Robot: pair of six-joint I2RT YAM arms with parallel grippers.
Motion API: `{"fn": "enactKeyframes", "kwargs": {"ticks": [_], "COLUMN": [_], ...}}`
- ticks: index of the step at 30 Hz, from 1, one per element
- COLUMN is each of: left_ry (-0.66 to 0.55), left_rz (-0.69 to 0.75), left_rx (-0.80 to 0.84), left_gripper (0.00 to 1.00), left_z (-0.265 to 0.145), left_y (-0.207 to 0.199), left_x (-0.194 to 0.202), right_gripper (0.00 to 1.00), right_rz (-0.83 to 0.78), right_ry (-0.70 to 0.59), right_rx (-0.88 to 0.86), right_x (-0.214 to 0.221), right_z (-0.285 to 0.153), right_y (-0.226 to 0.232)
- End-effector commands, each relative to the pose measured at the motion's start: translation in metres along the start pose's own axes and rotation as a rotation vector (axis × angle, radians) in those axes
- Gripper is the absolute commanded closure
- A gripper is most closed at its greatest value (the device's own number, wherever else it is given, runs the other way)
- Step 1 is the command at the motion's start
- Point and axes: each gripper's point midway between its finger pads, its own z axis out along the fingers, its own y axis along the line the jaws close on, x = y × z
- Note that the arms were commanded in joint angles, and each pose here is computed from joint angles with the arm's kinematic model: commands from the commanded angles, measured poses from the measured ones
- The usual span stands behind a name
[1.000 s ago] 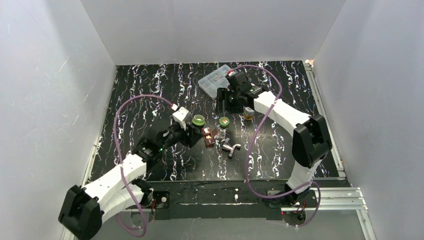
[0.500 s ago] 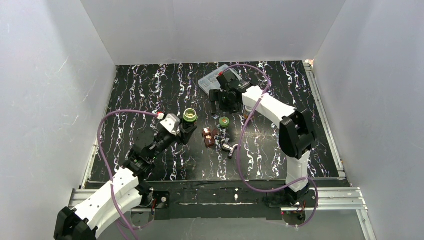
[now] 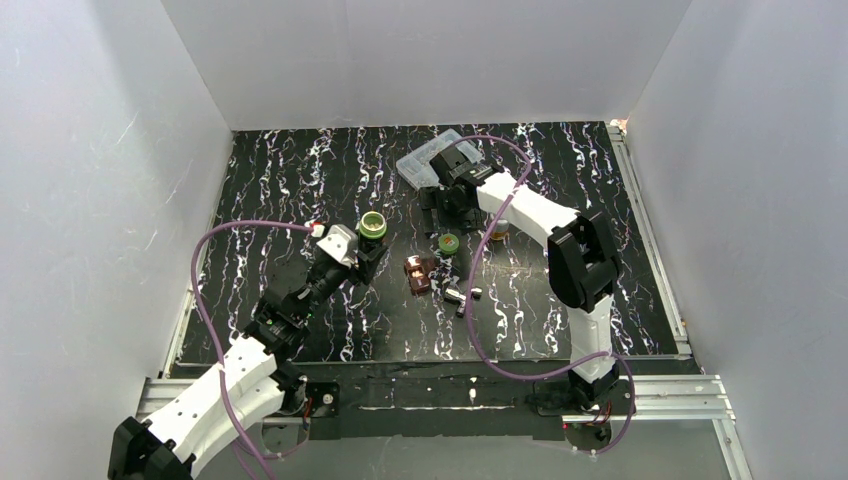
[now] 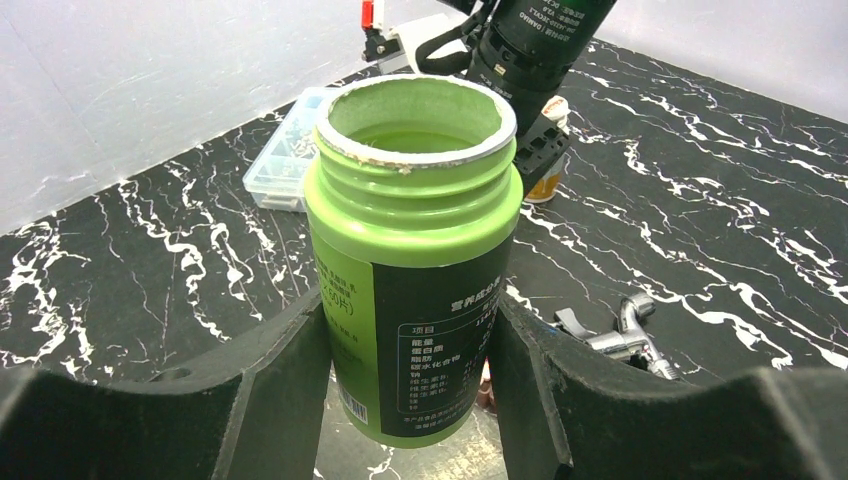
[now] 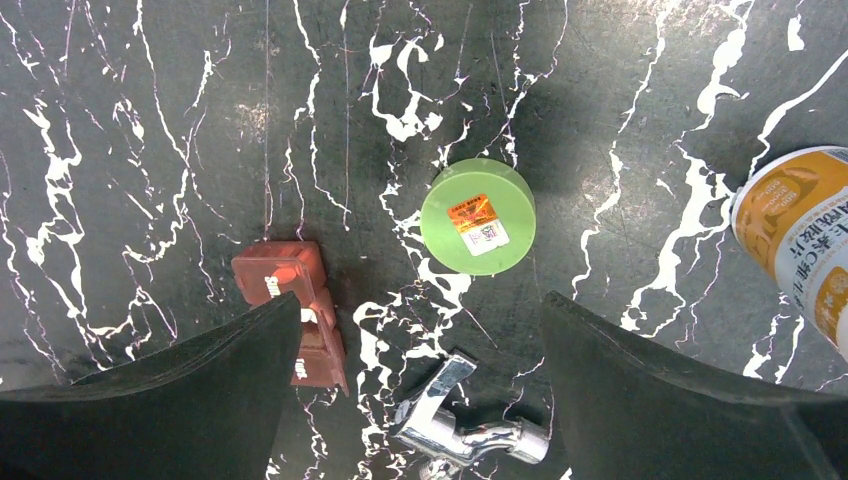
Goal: Sort the pills into containers
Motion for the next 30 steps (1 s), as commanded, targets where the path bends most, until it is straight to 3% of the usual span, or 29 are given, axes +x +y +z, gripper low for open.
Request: {"fn": "enactKeyframes", "kwargs": {"ticks": [1,15,30], "left_ry": [-0.083,-0.081,-0.073], "left_rz": [0.01,-0.005,-0.021], "left_rx": [-0.037,-0.044,-0.038], "left_gripper": [1.0,1.0,1.0], "left_z": [-0.001,-0.002,-0.003], "left_y": [0.006,0.007,0.005], "left_x": [-0.023,-0.02,-0.018], "right_gripper": [0.06,0.07,0.18], "right_rz": [-0.014,-0.011,-0.006], "right_ry": [-0.018,0.031,0.037], "right_rx": [0.008,0.084,0.124], "right_x": [-0.008,0.003,0.003], "right_z": [-0.001,0.028,0.047], "right_y": [0.001,-0.013,-0.02]}}
